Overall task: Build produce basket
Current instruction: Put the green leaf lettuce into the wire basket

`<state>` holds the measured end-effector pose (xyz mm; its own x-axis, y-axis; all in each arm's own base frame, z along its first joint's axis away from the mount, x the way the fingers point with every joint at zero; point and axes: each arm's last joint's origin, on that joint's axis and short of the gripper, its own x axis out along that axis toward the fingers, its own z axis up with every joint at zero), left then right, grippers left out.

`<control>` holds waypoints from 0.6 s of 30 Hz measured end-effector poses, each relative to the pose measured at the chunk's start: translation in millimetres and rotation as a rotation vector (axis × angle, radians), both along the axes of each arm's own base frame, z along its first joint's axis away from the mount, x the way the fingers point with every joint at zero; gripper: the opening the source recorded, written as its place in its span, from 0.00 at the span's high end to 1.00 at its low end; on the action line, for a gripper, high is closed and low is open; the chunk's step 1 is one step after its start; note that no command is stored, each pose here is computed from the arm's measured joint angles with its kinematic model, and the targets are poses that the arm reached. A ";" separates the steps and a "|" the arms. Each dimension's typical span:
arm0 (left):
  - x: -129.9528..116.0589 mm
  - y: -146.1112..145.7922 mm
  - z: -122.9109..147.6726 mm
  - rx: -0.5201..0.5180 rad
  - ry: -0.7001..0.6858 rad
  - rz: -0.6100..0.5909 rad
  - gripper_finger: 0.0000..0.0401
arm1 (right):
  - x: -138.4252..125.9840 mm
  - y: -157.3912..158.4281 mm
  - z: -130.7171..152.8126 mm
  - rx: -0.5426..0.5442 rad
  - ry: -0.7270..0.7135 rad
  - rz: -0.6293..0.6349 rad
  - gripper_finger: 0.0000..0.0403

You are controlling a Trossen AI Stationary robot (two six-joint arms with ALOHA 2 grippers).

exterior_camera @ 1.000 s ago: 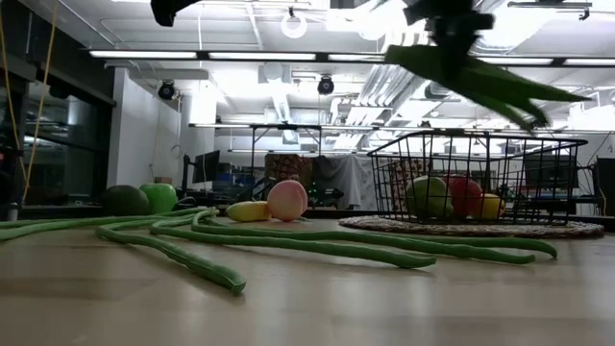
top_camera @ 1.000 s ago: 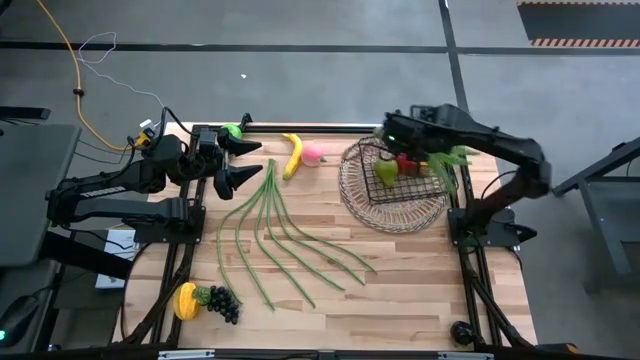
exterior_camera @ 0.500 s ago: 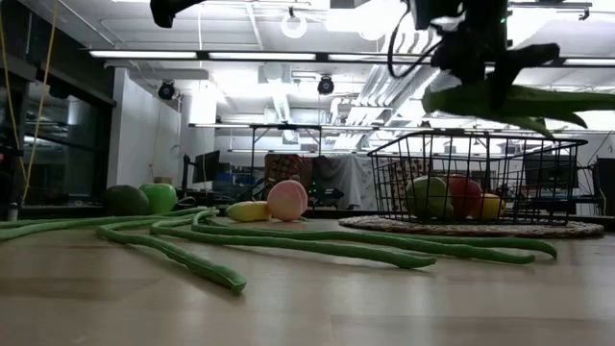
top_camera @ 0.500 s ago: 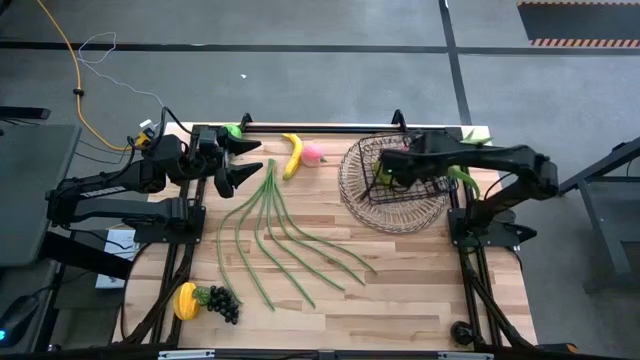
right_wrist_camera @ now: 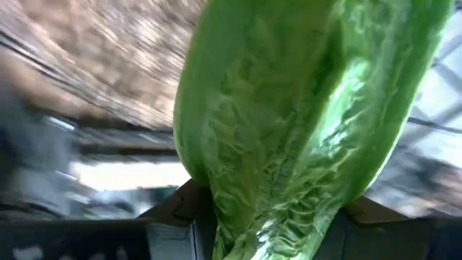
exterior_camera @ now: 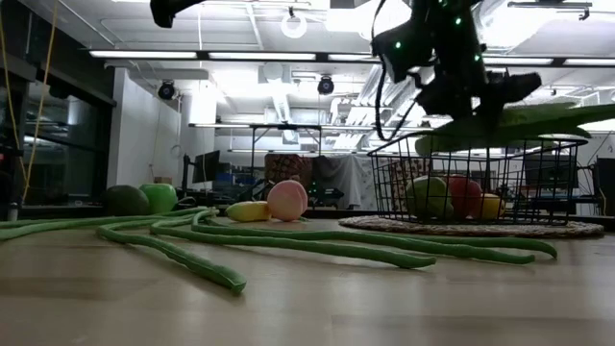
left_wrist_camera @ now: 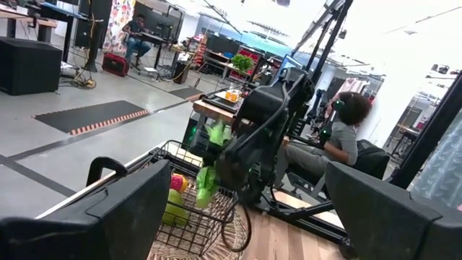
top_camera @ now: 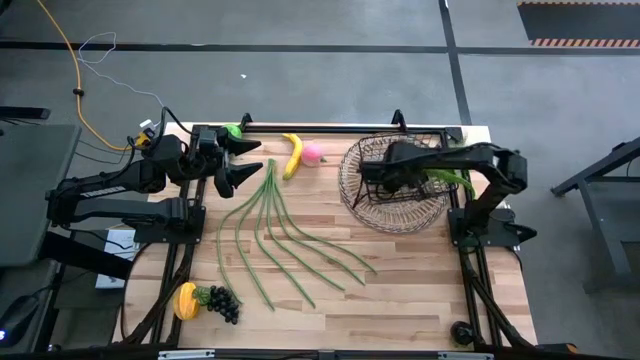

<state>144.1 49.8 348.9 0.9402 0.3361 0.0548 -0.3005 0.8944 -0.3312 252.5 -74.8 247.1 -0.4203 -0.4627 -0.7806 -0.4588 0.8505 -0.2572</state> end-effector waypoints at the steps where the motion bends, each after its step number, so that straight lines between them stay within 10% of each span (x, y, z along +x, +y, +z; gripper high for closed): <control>1: 0.0 0.0 0.0 0.000 0.000 0.000 0.11 | 2.2 -1.2 -2.2 -0.046 0.039 0.049 0.64; 10: 0.0 0.0 0.0 0.000 0.000 -0.001 0.11 | 12.3 -7.3 -8.2 -0.197 0.104 0.190 0.64; 18: 0.0 0.0 0.0 0.000 0.000 -0.001 0.11 | 6.3 -1.0 -9.7 -0.018 0.066 0.048 0.64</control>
<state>144.1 49.8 348.8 0.9405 0.3354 0.0545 -0.2999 0.8947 -0.3312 258.8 -75.8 237.3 -0.4479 -0.4972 -0.7431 -0.5151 0.8228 -0.2401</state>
